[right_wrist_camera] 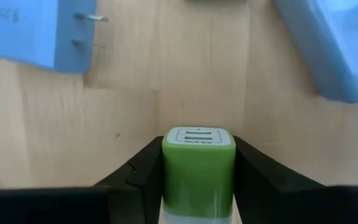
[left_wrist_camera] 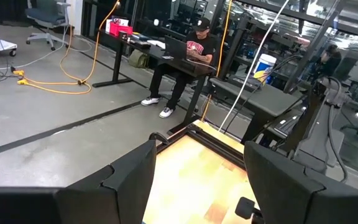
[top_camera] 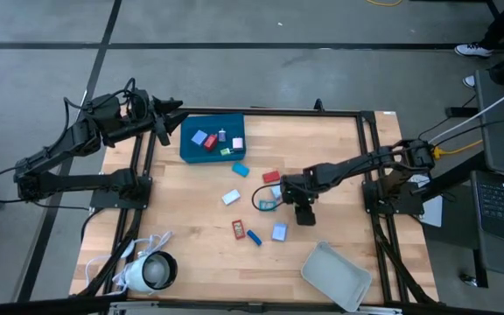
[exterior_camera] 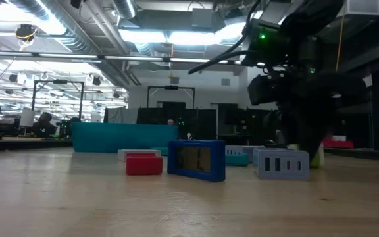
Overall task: Pick & Place Office items
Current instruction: Put the green charger adapter into the blue bin
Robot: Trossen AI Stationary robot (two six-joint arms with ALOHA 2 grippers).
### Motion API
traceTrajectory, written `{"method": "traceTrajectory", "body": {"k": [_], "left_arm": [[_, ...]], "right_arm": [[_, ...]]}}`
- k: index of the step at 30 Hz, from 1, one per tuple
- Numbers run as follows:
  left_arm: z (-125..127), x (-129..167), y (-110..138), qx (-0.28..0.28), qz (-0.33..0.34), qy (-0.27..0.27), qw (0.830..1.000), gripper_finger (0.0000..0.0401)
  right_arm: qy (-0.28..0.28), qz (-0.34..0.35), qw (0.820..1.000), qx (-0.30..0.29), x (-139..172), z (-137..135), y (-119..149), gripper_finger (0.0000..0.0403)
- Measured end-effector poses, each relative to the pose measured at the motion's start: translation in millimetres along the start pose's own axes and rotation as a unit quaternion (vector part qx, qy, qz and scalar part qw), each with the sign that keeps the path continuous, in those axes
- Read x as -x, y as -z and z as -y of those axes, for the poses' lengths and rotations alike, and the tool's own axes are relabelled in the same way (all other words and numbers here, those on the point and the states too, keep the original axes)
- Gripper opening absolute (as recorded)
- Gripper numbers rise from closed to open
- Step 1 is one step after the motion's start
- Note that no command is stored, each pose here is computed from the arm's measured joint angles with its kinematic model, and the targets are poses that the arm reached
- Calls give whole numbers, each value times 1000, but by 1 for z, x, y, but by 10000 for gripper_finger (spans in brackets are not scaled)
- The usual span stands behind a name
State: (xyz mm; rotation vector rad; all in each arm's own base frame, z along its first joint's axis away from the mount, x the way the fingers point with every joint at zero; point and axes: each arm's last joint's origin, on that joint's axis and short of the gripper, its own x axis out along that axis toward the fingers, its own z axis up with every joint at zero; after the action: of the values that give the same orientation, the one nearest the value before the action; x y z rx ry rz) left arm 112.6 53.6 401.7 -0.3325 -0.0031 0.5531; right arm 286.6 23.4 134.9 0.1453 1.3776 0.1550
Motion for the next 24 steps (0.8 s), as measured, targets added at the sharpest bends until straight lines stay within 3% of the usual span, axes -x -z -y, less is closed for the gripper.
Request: {"method": "traceTrajectory", "body": {"k": [7,14,19,24], "left_arm": [[0,0,0,5,0,0,1000,239],[1,0,-1,5,3,8,1000,239],[2,0,-3,3,11,19,1000,239],[2,0,-3,2,8,27,1000,239]], "right_arm": [[-22,13,999,-43,5,4,-8,144],[-27,117,991,-52,44,14,-53,144],[10,210,972,-107,76,50,-84,144],[24,247,954,-169,87,106,-116,144]]}}
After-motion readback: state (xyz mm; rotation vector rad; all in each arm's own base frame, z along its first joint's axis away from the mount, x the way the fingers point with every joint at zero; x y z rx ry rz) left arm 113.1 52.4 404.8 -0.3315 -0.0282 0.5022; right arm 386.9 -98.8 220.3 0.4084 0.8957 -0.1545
